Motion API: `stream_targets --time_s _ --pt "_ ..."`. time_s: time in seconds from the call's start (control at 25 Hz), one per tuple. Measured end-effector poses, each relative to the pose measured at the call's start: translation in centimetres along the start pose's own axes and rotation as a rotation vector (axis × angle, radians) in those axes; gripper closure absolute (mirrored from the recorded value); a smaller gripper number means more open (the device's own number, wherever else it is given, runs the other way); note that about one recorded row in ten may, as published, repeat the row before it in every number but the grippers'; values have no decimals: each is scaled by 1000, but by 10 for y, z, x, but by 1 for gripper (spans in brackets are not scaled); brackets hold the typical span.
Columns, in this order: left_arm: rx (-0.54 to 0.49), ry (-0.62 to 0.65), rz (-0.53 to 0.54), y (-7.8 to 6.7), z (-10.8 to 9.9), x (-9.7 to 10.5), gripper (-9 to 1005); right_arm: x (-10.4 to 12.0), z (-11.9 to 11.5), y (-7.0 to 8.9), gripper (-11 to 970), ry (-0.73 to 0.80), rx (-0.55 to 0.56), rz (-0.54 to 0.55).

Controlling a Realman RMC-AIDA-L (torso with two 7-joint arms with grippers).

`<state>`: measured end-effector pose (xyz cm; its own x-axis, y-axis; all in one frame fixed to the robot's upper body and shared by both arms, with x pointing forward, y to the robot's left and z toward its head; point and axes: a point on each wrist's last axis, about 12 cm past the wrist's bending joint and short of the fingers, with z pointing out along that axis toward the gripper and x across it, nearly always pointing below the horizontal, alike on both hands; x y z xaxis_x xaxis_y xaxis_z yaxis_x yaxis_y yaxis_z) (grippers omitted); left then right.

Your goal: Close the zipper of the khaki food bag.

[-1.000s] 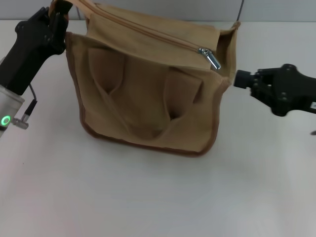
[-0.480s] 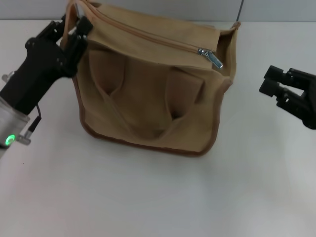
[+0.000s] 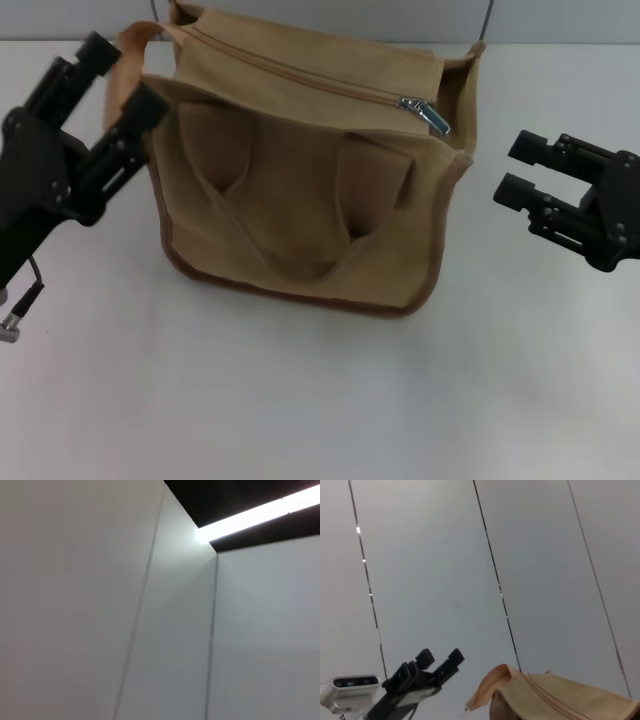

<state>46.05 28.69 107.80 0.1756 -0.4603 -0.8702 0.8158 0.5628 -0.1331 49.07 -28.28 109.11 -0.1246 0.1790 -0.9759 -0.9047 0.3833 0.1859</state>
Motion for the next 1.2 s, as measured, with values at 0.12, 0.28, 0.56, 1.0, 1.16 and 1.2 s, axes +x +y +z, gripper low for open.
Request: stream_targets --time_s 0.12,0.28,0.56,1.0,1.16,1.2 --pt "59 90 13 0 2 5 264 4 3 0 383 -3 -3 -8" --pt "89 177 26 -1 0 12 241 6 2 1 380 -3 2 -13" --pt "101 236 27 1 -1 15 249 7 2 3 374 -6 -3 -9" --pt "422 436 32 -11 4 19 253 18 2 18 364 75 -127 -60" --pt "534 528 1 -15 2 20 253 25 3 27 361 113 -213 -119" --pt "551 549 -6 -16 1 21 253 28 5 30 360 115 -245 -136"
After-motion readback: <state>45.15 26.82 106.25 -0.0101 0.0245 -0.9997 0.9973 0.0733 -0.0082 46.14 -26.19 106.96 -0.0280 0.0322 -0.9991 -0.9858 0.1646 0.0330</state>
